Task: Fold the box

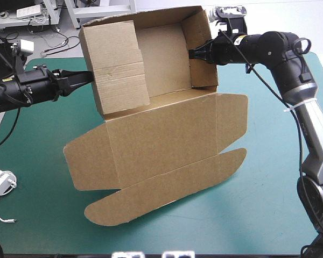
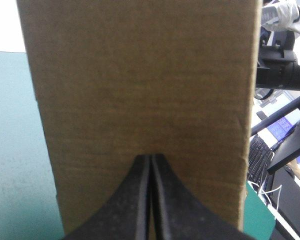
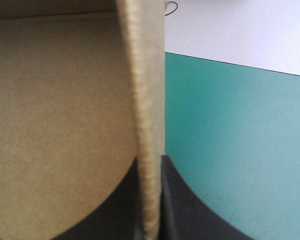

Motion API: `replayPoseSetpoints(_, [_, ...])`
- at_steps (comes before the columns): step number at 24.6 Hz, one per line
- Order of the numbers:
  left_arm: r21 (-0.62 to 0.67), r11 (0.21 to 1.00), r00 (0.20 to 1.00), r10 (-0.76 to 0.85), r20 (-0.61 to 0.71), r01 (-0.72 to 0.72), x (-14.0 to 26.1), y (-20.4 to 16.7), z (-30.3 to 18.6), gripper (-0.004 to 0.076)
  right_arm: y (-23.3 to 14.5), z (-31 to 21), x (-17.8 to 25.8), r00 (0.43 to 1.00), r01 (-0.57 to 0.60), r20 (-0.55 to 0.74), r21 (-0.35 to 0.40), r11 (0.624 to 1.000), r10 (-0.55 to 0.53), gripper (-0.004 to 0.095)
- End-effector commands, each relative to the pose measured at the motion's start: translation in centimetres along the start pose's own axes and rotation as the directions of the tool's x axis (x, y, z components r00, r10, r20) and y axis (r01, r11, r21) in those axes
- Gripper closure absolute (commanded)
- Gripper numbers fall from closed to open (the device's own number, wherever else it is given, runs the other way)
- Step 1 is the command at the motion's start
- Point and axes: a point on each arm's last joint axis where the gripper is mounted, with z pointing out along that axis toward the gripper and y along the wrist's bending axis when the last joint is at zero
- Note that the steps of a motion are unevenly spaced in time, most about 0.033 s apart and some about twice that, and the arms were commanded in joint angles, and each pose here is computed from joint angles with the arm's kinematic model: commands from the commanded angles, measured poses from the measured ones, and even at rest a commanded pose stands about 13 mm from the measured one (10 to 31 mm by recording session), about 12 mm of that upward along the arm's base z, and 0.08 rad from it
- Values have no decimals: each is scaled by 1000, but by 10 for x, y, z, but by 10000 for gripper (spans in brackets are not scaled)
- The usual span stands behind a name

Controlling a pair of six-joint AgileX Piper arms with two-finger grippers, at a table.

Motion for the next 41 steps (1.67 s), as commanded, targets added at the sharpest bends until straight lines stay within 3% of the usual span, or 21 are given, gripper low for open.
replayPoseSetpoints(1, [103,994,999,37,12,-38,-2,-27,-5,717,18,-19,-16,991,-36,127,-55,998,42,920])
replayPoseSetpoints(4, [100,994,999,46,-2,-45,-1,-28,-4,661,16,-13,-15,992,-45,119,-54,998,51,920])
replayPoseSetpoints(11, [100,994,999,51,-19,-49,1,-29,-2,445,13,-6,-15,990,-50,128,-43,998,55,920])
replayPoseSetpoints(23, [76,995,997,68,-27,-66,3,-31,-4,440,8,-3,-17,986,-57,154,-8,998,58,920])
replayPoseSetpoints(26, [-30,995,995,89,-36,-90,3,-21,-4,440,9,-3,-16,987,-66,147,-22,998,69,917])
replayPoseSetpoints(31, [-202,974,995,101,-4,-100,-2,-6,-6,440,36,5,-9,994,13,113,-42,999,-8,917])
replayPoseSetpoints(35, [-251,962,993,112,21,-104,-5,2,-5,440,54,7,-4,995,45,91,-41,998,-41,916])
replayPoseSetpoints(41, [-362,930,996,45,-74,-69,-1,40,7,441,76,-8,-2,993,86,88,-46,995,-81,916])
